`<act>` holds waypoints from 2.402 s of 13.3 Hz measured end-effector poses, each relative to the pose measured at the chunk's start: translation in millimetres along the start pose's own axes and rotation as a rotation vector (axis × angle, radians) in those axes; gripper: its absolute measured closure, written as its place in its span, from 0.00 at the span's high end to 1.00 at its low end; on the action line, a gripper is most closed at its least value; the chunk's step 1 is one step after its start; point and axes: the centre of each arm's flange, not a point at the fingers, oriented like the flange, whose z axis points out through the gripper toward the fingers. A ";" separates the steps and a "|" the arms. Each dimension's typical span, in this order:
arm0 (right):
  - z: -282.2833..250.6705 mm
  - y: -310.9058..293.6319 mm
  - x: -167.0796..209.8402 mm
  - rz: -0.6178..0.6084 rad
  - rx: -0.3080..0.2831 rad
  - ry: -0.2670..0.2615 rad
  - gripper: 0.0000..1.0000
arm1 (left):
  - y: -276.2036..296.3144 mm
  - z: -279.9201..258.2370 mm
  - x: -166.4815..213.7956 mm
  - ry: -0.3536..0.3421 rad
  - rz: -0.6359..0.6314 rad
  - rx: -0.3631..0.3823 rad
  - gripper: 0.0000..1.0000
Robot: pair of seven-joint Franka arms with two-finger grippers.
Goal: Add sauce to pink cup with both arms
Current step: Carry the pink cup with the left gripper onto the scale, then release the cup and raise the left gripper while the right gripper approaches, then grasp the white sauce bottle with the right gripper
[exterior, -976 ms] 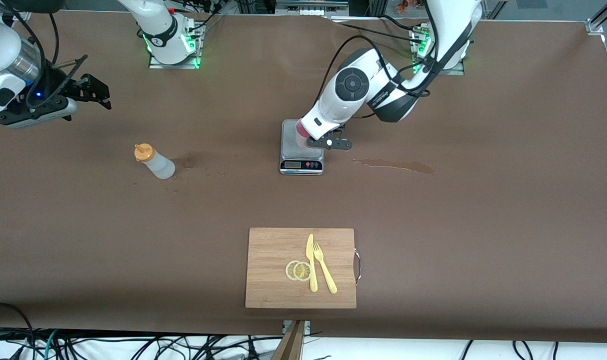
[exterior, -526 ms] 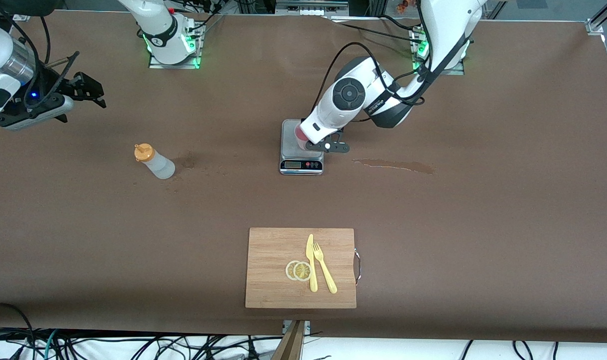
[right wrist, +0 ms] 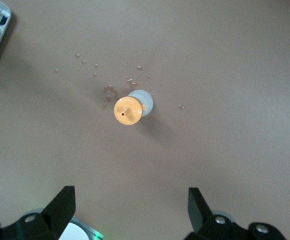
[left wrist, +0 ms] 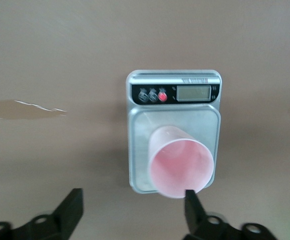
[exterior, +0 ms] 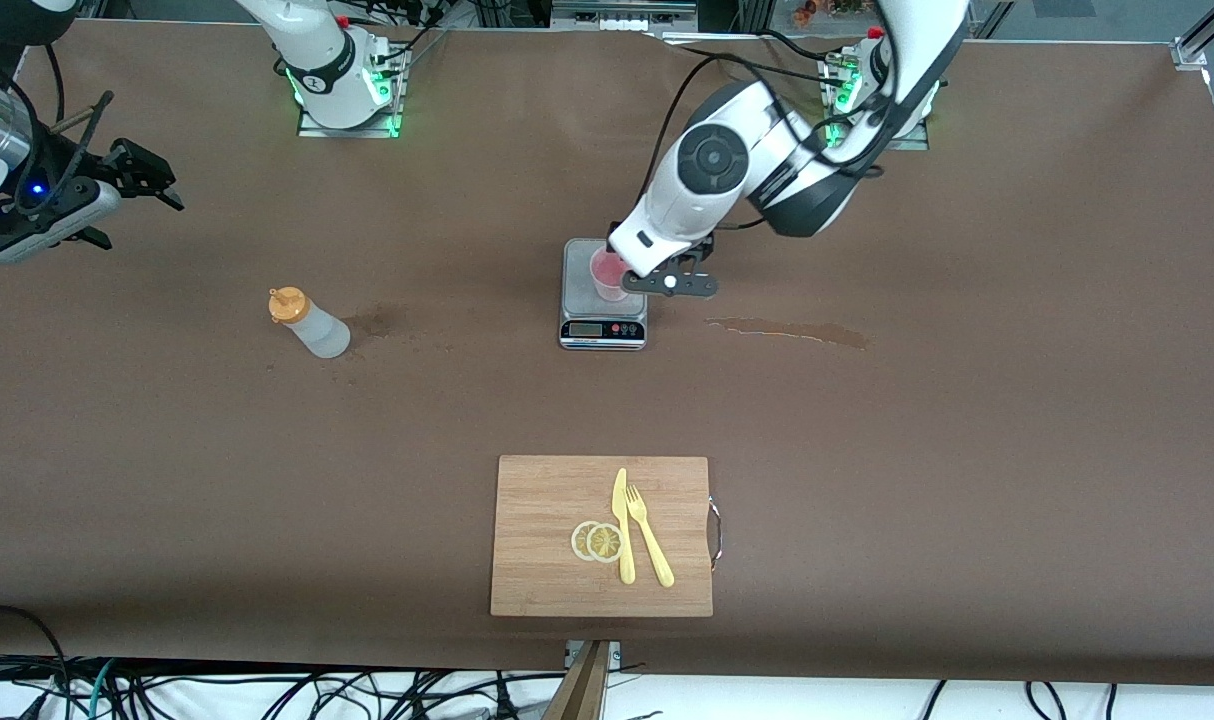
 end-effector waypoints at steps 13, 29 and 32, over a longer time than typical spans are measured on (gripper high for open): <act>90.8 72.6 -44.6 -0.474 0.312 0.227 1.00 | -189.8 -242.5 47.0 0.249 0.262 0.198 1.00; 323.6 123.6 -75.5 -0.758 0.571 0.648 1.00 | -370.7 -307.3 46.8 0.188 0.183 0.174 1.00; 351.0 123.9 -68.6 -0.732 0.594 0.708 1.00 | -364.9 -295.4 47.3 0.161 0.195 0.174 1.00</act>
